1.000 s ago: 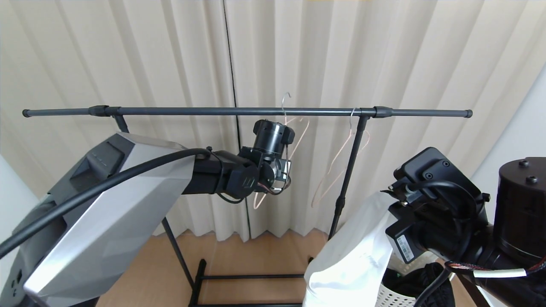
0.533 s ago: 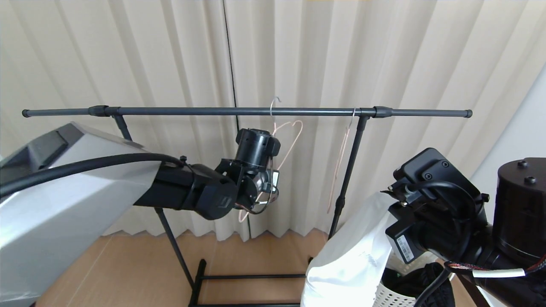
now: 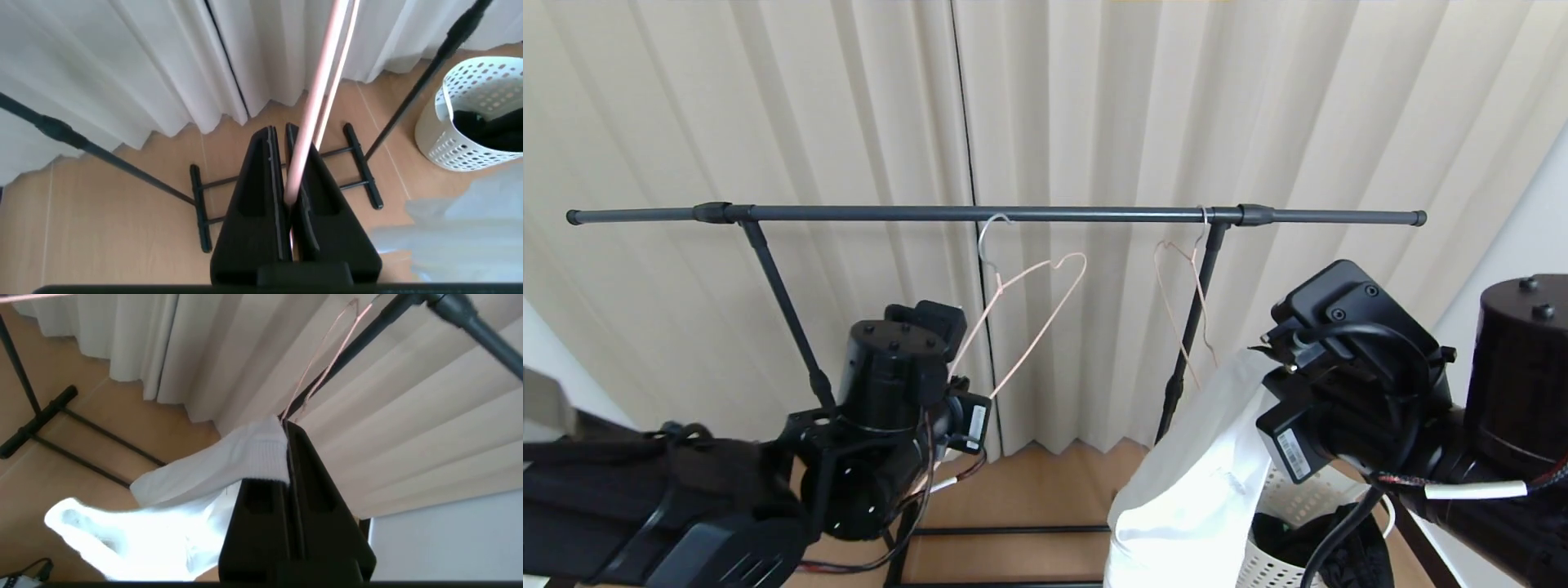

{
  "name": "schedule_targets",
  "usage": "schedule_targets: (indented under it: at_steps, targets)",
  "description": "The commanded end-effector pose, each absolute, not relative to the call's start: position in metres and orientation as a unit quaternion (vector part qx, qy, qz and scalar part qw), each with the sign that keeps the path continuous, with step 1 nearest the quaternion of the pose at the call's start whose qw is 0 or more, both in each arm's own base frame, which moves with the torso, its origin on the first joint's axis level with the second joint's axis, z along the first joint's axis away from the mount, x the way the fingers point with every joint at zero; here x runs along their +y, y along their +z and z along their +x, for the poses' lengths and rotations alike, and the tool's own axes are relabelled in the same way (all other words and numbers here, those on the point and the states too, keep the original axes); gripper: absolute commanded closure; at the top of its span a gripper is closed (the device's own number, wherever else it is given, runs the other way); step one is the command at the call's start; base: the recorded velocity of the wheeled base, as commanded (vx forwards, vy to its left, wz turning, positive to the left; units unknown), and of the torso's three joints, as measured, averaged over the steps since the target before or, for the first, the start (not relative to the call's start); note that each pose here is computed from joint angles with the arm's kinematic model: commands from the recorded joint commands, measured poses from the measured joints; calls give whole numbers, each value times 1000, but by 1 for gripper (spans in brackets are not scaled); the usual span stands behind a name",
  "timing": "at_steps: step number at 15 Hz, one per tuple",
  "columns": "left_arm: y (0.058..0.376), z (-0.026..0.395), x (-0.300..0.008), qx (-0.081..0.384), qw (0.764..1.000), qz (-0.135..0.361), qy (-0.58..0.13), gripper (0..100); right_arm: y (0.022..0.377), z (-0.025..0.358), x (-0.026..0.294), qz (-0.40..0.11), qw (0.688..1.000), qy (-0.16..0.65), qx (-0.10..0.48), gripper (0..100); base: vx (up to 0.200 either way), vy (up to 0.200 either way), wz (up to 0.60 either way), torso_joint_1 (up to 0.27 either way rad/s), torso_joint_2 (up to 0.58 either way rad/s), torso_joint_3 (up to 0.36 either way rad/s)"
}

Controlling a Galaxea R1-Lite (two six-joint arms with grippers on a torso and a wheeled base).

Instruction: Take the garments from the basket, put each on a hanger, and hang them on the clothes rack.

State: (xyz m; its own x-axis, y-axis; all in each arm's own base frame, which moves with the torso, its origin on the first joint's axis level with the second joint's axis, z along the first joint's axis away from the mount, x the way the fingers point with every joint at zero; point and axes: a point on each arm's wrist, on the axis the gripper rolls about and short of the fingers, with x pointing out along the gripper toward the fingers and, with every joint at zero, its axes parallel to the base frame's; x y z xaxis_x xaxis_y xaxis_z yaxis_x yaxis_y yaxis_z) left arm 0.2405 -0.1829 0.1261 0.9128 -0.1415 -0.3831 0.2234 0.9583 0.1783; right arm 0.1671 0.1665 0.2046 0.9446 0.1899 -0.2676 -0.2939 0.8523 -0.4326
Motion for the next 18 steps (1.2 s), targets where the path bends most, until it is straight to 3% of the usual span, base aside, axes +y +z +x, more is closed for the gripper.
schedule_targets:
  at_steps: [1, 5, 7, 16, 18]
  targets:
    - [132, 206, -164, 160, 973, 123, -113, 100, 230, 196, 181, -248, 959, 111, 77, 100, 0, 0, 0, 0, 0, 0]
    - [115, 183, -157, 155, 968, 142, -137, 100, 191, 240, 173, -207, 967, 84, 122, 100, 0, 0, 0, 0, 0, 0]
    - [113, 180, -157, 147, 969, 140, -142, 100, 195, 247, 174, -193, 974, 73, 99, 100, 0, 0, 0, 0, 0, 0]
    - [109, 162, -143, 147, 959, 150, -193, 100, 180, 284, 183, -199, 973, -27, 111, 100, 0, 0, 0, 0, 0, 0]
    - [108, 150, -139, 149, 946, 152, -246, 100, 179, 293, 181, -191, 975, -44, 103, 100, 0, 0, 0, 0, 0, 0]
